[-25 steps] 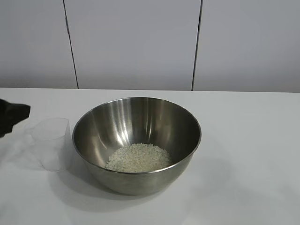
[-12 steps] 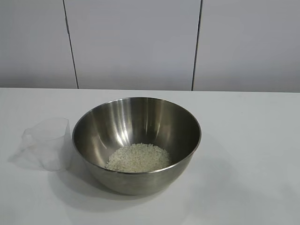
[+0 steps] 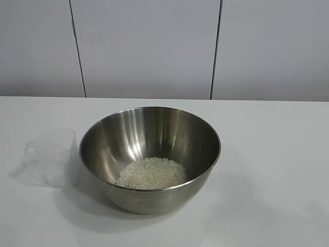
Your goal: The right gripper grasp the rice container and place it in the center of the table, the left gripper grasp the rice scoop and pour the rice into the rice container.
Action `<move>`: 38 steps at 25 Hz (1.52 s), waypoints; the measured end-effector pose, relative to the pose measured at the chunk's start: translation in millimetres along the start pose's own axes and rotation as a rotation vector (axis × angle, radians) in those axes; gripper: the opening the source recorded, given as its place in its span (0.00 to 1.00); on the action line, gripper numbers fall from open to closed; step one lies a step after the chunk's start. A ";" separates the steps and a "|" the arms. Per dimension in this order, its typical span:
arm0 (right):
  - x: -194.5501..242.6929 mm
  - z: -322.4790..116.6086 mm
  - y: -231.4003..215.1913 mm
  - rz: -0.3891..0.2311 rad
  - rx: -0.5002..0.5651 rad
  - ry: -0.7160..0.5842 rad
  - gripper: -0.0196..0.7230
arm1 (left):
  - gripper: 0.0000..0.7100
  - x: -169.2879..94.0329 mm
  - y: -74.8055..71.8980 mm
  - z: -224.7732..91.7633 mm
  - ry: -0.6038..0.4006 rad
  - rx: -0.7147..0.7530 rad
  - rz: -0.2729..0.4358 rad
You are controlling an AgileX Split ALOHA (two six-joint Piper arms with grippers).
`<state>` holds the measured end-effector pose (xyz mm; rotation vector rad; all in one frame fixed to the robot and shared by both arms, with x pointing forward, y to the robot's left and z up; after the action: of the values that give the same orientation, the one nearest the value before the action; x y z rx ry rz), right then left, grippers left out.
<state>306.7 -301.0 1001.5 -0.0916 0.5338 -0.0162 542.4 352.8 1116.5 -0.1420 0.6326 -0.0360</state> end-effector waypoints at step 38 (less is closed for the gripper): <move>0.0 -0.1 0.1 0.001 0.000 0.000 0.96 | 0.77 -150.9 -41.3 -224.7 -0.186 -0.084 0.142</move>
<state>306.7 -300.9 1001.4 -0.0910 0.5342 -0.0155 288.2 296.3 1031.8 -0.1787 0.4577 0.1399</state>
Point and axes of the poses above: a point on each arm's last joint axis where the gripper is mounted, x pointing out along that axis toward the gripper, y along the wrist's bending axis when the last joint is at zero, z = x × y, the point moved 8 cm from there along x, pointing out along that axis toward the gripper, and after that the axes turned 5 degrees about -x, right-handed, at the moved point
